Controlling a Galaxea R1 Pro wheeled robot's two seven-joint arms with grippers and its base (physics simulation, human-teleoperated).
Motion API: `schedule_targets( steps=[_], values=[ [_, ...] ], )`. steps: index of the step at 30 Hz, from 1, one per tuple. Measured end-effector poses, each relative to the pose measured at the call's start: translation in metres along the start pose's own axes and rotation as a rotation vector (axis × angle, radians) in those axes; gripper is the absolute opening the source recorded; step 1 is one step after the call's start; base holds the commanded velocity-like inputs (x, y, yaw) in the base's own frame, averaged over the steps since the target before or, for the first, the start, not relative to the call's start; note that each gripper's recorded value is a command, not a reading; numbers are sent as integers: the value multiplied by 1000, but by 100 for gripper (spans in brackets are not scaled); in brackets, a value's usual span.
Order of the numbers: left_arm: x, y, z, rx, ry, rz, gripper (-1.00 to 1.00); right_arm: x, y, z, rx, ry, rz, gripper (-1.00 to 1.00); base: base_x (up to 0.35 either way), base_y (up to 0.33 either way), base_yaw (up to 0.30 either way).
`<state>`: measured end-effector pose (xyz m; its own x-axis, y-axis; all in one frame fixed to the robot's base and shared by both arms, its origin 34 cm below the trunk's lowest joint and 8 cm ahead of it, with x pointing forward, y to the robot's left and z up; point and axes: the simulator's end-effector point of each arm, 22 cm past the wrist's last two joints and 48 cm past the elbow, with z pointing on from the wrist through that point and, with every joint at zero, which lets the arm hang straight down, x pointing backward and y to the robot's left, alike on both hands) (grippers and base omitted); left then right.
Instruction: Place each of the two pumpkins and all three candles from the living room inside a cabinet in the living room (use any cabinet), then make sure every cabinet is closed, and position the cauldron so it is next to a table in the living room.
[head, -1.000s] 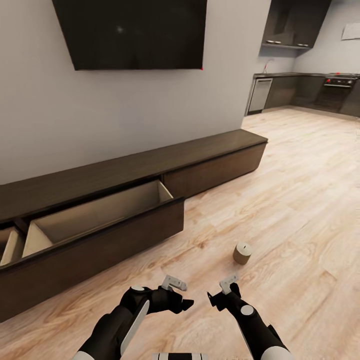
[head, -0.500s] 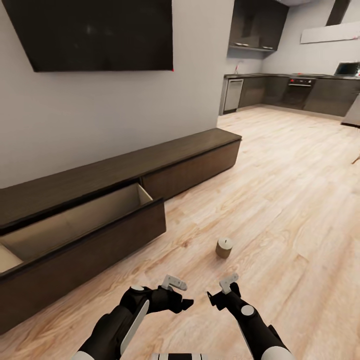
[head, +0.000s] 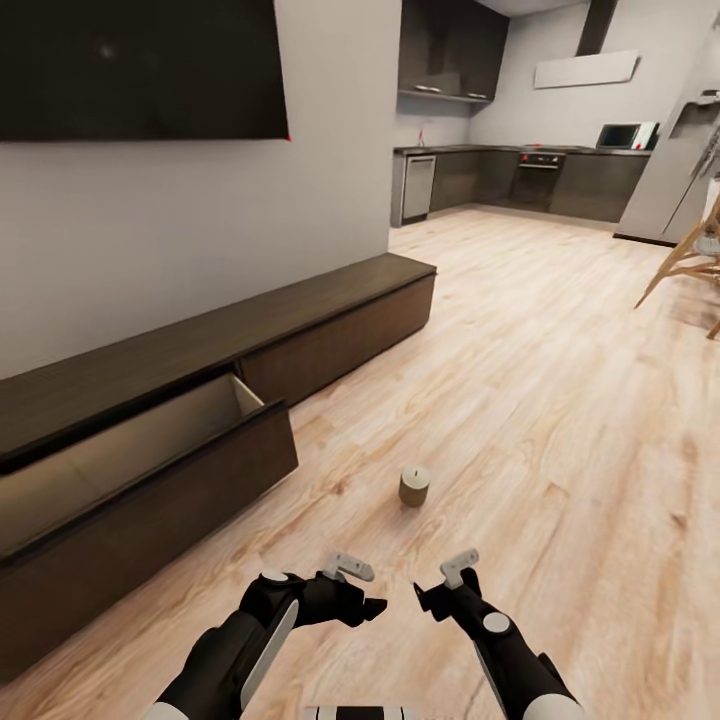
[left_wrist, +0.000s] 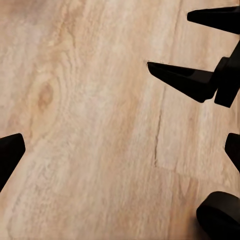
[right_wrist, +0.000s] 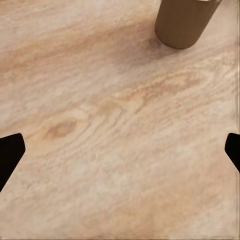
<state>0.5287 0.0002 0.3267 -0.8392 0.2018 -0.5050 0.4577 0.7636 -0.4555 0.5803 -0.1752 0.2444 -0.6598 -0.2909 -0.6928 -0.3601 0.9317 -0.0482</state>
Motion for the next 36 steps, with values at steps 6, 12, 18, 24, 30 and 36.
schedule_targets(
  steps=[6, 12, 18, 24, 30, 36],
  values=[
    [2, 1, 2, 1, 5, -4, 100, 4, 2, 1, -4, 8, 3, 100, 0, 0, -212],
    [6, 2, 4, 3, 11, -9, 100, 8, 5, 3, -7, 16, 6, 100, 0, 0, -136],
    [9, 3, 6, 4, 18, -14, 100, 12, 5, 4, -7, 22, 7, 100, 34, 0, 10],
    [10, 4, 6, 3, 20, -17, 100, 13, 4, 4, -6, 22, 3, 100, 292, 0, 1],
    [10, 4, 6, 3, 20, -18, 100, 13, 3, 4, -5, 22, 2, 100, 327, 0, 0],
    [10, 4, 6, 3, 20, -18, 100, 13, 3, 4, -5, 23, 3, 100, 330, 0, 0]
  ],
)
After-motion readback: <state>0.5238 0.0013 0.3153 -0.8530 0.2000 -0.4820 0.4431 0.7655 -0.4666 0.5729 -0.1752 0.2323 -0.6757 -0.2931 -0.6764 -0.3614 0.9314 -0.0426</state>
